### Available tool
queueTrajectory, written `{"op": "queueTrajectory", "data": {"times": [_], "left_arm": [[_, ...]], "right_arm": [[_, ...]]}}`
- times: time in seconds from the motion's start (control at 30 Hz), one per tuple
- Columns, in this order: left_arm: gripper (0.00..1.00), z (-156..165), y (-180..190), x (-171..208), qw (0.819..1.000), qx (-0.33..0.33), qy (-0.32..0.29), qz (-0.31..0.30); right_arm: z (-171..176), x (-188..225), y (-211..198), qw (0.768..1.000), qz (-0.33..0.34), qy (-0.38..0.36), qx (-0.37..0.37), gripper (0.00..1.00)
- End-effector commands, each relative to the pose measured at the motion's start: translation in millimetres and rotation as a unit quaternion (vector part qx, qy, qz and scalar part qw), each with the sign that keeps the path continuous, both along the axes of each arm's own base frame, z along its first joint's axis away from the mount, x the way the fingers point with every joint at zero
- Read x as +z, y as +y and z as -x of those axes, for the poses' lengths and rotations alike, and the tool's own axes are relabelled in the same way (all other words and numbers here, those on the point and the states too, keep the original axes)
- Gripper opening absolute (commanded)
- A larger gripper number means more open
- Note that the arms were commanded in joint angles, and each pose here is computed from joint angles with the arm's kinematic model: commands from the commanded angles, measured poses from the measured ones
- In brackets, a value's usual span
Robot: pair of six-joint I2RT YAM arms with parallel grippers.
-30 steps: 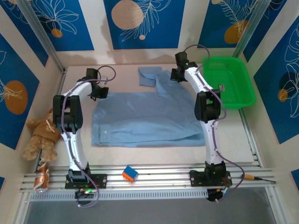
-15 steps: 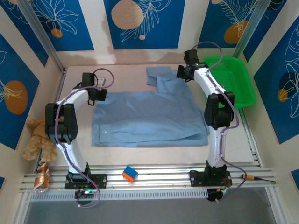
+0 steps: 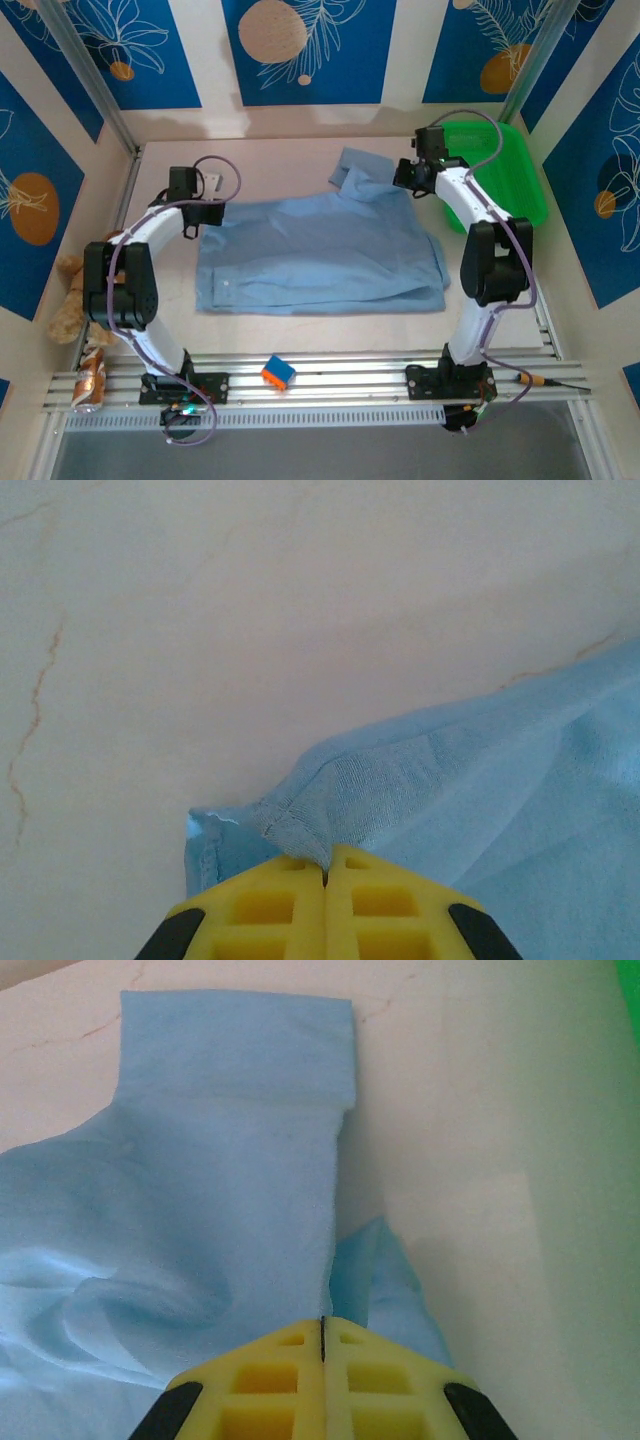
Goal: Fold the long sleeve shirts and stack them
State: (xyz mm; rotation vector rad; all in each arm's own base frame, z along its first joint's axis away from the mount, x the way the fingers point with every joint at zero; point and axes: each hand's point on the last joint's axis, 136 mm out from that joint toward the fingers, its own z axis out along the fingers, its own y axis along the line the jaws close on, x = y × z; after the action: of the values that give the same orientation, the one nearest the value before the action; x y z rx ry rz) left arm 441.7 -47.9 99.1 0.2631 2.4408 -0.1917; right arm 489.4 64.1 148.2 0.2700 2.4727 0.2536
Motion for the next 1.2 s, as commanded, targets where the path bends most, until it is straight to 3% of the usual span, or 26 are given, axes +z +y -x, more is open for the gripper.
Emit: {"op": "queueTrajectory", "data": {"times": [0.0,0.33,0.93,1.07,1.17], "left_arm": [[0.0,11.9,0.6,4.2,1.0,-0.008,-0.011,-0.015],[0.0,45.4,9.3,-6.1,0.999,0.006,0.008,-0.031],[0.0,104.3,29.0,-53.8,0.985,0.06,0.138,-0.088],[0.15,108.6,35.2,-61.1,0.979,0.088,0.16,-0.093],[0.44,106.6,39.7,-55.8,0.977,0.112,0.156,-0.096]], "right_arm": [[15.3,6.7,-2.9,1.0,-0.023,-0.009,-0.01,0.0],[76.6,-7.3,-24.3,0.998,-0.018,0.023,-0.05,0.0],[146.1,-71.5,-30.7,0.982,-0.057,0.134,-0.124,0.0],[153.8,-84.5,-30.0,0.977,-0.054,0.159,-0.132,0.0],[156.8,-92.0,-26.8,0.975,-0.044,0.177,-0.127,0.06]]}}
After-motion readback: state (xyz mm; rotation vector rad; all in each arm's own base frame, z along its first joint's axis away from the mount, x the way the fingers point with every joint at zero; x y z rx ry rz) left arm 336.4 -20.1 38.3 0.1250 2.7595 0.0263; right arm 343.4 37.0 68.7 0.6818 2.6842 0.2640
